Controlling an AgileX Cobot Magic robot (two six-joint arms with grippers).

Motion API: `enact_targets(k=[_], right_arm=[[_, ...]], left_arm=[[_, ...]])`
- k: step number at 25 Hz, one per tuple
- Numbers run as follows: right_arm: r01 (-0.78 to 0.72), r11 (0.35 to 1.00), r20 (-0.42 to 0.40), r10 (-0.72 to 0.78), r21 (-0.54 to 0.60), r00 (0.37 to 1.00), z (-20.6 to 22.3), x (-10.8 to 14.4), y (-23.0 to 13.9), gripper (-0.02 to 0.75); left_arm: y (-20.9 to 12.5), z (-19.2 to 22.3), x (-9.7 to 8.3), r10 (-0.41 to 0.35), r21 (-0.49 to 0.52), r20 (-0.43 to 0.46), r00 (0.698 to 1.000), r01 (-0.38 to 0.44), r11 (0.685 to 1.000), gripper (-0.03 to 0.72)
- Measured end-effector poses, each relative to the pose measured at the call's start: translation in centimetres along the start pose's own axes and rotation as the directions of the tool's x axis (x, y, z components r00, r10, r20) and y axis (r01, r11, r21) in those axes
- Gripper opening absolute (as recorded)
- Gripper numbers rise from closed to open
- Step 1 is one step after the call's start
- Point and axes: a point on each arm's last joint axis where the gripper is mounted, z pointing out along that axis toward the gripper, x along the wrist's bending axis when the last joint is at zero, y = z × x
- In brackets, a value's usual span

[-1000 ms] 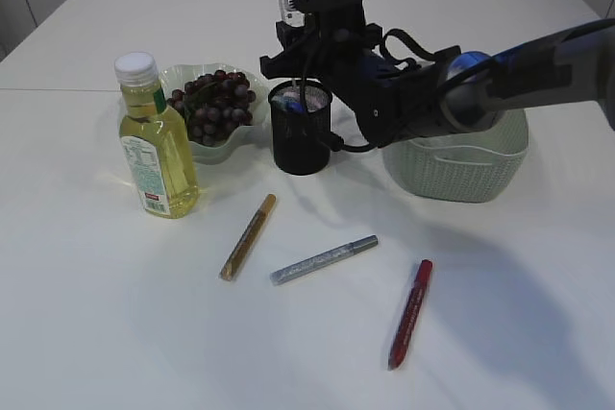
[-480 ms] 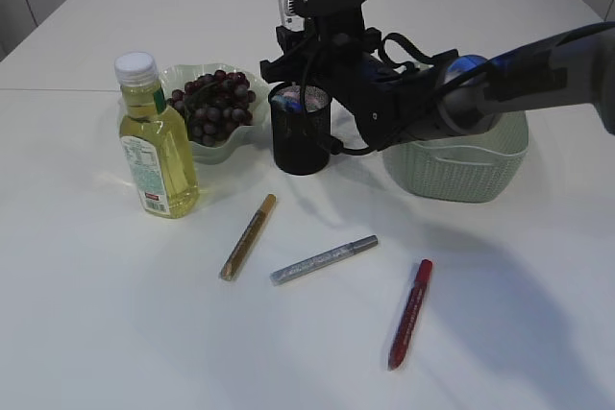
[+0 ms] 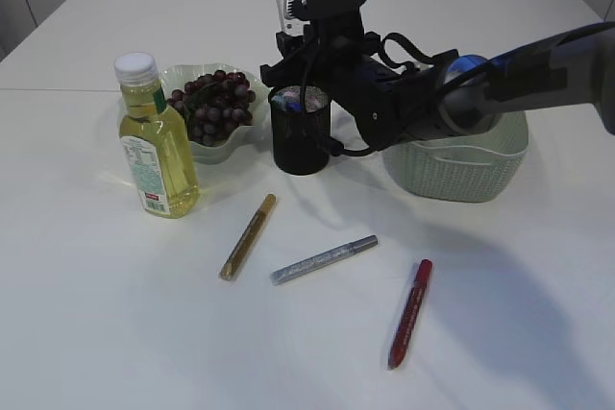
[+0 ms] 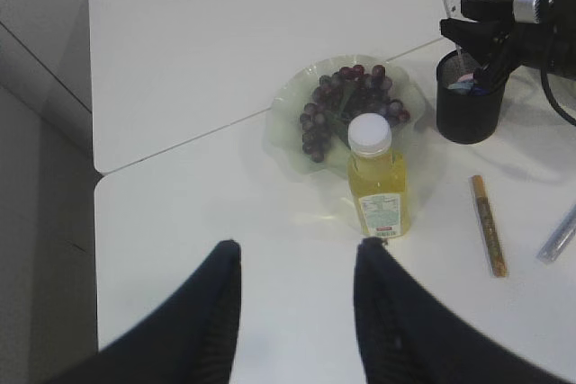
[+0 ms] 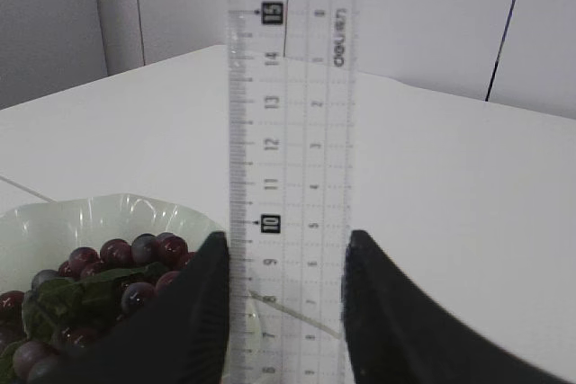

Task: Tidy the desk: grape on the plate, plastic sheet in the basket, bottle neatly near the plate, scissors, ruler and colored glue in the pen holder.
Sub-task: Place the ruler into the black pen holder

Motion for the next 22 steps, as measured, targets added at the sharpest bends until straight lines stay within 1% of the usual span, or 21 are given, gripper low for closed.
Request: enact_targets(k=[7, 12, 16, 19, 22], right_arm=[[0.0, 1.0, -0.004, 0.0, 0.018, 1.0, 0.0, 0.0, -0.2, 0.328], [0.0, 0.999, -0.008, 0.0, 0.032, 1.0, 0.0, 0.1, -0.3, 0.385], [-0.013, 0.999, -0.01, 0.013, 0.042, 1.0, 0.1, 0.1, -0.2, 0.404], [-0.016, 0.998, -0.016, 0.017, 0.064, 1.0, 0.0, 0.1, 0.1, 0.407], [-0.019, 0.996, -0.026, 0.021, 0.083, 0.999, -0.5, 0.0, 1.7, 0.407]], left_arm=[[0.0, 0.0, 0.0, 0.0, 0.0, 0.0, 1.0, 0.0, 1.0, 0.308], [0.0, 0.0, 0.0, 0.0, 0.0, 0.0, 1.0, 0.0, 1.0, 0.308], [0.0, 0.0, 0.0, 0.0, 0.0, 0.0, 1.0, 0.0, 1.0, 0.308], [0.0, 0.0, 0.0, -0.002, 0.0, 0.0, 1.0, 0.002, 1.0, 0.308], [0.0, 0.0, 0.0, -0.002, 0.0, 0.0, 1.0, 0.002, 1.0, 0.308]])
